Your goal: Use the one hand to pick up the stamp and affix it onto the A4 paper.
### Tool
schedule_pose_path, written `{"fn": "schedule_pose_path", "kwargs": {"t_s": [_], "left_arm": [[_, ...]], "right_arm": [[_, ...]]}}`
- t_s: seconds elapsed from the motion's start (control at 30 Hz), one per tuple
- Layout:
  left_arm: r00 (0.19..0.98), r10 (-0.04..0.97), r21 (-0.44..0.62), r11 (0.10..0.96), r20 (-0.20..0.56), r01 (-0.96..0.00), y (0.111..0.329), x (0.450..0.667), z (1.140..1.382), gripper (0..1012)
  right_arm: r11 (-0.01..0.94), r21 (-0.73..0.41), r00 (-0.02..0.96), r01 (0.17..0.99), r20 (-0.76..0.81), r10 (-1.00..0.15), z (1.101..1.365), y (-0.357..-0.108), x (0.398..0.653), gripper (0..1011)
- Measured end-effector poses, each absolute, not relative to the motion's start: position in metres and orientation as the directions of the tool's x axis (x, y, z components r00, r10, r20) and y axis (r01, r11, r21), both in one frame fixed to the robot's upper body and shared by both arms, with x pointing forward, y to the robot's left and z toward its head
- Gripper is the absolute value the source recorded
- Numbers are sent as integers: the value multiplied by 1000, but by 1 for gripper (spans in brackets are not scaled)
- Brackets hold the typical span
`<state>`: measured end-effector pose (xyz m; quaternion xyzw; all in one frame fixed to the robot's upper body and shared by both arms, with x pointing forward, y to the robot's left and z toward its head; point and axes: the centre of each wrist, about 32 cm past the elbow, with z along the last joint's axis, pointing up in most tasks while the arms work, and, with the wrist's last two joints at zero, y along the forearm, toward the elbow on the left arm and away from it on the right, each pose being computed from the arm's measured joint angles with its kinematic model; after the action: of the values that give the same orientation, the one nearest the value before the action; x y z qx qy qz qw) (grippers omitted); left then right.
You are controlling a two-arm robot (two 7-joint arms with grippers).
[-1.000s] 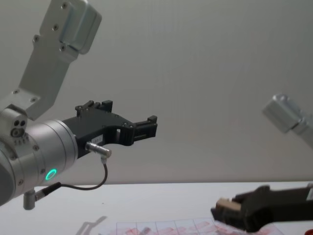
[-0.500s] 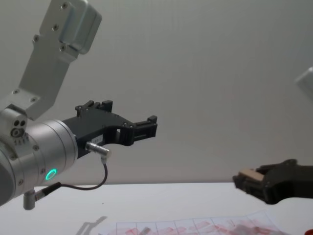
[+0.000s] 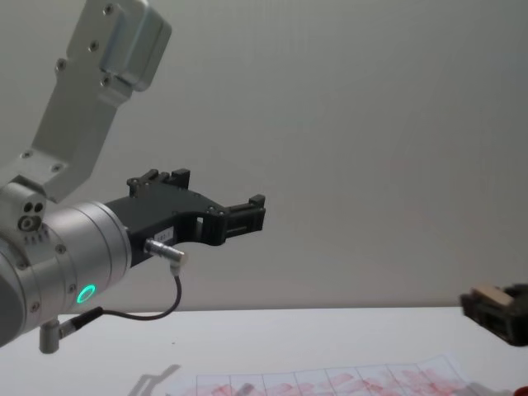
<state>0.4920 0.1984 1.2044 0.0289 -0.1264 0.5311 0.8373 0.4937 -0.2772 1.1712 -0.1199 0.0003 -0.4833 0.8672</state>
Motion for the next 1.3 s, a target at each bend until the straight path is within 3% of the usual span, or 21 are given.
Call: {"fn": "schedule_pose_path", "kwargs": {"t_s": [0.23,0.53,1.3], "left_arm": [[404,882,-86,434,242,-897,198,492,1204,1001],[404,882,-86,434,242,-897,198,492,1204,1001],[404,882,-86,434,242,-897,198,492,1204,1001]], "right_arm": [[411,-241,435,879,57,-899,1163,-287,477,220],[360,-288,376,888,3,-927,1155,-294,469,220],[379,-350,409,857,13,-912,1154,-300,485,220]]}}
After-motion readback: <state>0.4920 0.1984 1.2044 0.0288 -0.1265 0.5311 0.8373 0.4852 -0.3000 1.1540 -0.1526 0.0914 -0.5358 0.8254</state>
